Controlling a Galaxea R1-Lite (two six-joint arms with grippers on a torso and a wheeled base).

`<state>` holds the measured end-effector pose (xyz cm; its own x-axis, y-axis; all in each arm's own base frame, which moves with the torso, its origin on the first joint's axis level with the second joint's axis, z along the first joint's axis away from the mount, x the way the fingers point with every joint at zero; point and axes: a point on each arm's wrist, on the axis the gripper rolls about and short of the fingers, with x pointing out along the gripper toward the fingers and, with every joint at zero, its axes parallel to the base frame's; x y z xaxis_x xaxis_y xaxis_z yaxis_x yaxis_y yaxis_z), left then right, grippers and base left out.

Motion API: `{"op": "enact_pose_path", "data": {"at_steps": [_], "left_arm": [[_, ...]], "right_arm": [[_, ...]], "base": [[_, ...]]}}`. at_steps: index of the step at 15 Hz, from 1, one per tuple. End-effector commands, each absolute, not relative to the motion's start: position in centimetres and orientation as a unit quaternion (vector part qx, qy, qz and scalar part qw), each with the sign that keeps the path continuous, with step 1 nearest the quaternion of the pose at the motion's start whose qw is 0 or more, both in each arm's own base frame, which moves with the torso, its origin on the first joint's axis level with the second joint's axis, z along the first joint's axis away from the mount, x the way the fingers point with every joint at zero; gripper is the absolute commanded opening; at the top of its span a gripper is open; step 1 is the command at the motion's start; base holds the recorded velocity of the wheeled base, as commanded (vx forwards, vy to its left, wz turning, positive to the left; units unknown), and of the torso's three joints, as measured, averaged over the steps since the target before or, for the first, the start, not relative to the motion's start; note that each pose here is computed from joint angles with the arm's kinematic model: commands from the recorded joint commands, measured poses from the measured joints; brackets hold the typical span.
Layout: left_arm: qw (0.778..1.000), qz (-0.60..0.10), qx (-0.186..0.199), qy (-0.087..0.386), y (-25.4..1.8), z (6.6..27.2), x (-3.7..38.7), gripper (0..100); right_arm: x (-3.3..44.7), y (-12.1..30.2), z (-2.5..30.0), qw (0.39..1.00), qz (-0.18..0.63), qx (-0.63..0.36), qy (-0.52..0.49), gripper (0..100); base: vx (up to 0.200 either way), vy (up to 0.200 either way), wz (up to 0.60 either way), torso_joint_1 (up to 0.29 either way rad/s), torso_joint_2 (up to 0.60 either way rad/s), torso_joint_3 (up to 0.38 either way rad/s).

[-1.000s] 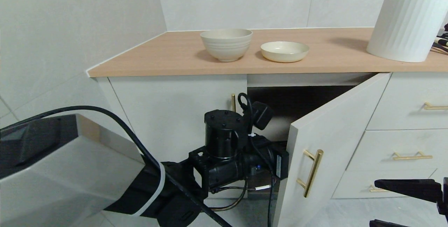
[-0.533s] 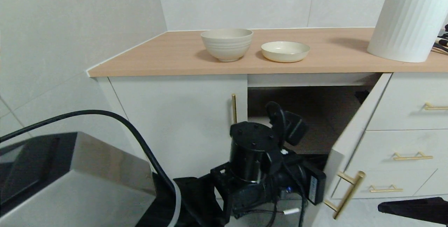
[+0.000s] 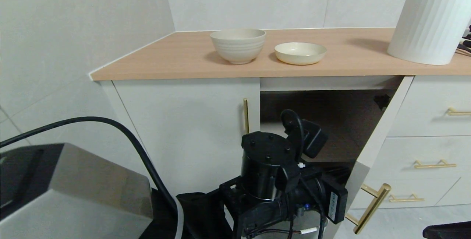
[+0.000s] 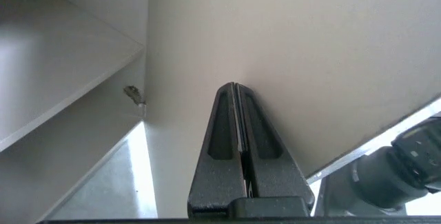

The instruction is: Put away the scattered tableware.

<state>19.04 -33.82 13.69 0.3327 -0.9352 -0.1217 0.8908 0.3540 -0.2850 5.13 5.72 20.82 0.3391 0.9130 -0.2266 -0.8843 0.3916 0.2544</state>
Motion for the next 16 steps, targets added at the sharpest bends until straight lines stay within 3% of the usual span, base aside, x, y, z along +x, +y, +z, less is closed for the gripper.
{"op": "enact_pose_path", "data": {"at_steps": [1, 7, 12, 16], "left_arm": [[0.825, -0.540, -0.076, 0.147, -33.7, 12.5, 19.9, 0], [0.849, -0.492, -0.066, 0.179, -31.6, 10.2, 23.0, 0], [0.852, -0.489, -0.070, 0.171, -32.0, 10.2, 23.8, 0], [0.853, -0.489, -0.073, 0.166, -32.0, 10.6, 23.8, 0]], "right_arm": [[5.3, 5.9, 20.8, 0.818, 0.548, 0.042, 0.173, 100], [6.7, 6.2, 20.2, 0.833, 0.514, 0.045, 0.198, 100], [6.7, 6.2, 20.2, 0.833, 0.514, 0.045, 0.198, 100], [6.7, 6.2, 20.2, 0.833, 0.514, 0.045, 0.198, 100]], "base": [[0.000, 0.000, 0.00, 0.000, 0.00, 0.000], [0.000, 0.000, 0.00, 0.000, 0.00, 0.000], [0.000, 0.000, 0.00, 0.000, 0.00, 0.000], [-0.200, 0.000, 0.00, 0.005, 0.01, 0.000]]}}
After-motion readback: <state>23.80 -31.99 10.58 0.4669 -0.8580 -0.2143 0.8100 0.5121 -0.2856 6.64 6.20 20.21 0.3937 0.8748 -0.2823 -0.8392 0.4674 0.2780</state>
